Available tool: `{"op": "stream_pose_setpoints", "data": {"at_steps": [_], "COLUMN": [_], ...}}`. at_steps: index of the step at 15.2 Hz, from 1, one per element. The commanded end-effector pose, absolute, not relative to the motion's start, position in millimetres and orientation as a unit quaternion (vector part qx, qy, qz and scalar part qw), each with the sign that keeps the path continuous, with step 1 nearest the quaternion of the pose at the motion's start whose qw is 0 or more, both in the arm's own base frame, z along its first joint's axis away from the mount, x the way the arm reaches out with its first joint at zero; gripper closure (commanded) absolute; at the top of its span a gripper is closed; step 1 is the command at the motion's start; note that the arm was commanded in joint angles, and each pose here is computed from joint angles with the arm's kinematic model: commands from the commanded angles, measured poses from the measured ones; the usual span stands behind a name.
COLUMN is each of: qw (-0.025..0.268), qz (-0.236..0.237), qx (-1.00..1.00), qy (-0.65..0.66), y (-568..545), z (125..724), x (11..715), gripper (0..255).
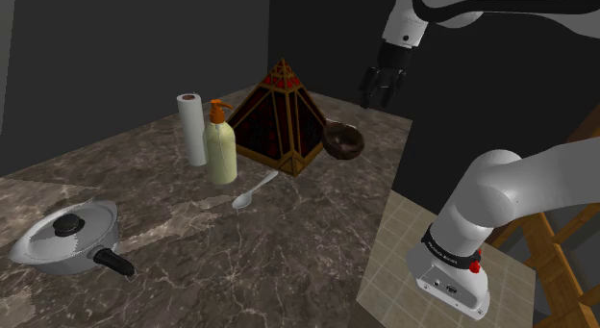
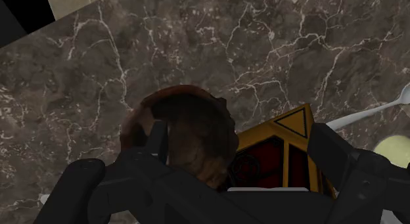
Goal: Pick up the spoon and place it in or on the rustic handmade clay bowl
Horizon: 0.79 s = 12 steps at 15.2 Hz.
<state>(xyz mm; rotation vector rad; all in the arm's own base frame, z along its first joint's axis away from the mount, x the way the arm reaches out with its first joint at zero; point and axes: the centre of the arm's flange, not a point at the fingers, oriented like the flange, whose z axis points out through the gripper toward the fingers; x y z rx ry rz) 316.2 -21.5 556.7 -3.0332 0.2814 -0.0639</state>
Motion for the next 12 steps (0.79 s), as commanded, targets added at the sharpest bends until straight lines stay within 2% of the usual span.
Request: {"op": "stream_pose_setpoints", "data": {"at_steps": [1, 12], "qw": [0.047, 0.072], "qz": [-0.021, -0.009], "qx": [-0.994, -0.951], "qy": [0.092, 0.302], "y": [-21, 94], "z": [557, 481], "x": [316, 334], "gripper": [0, 0]}}
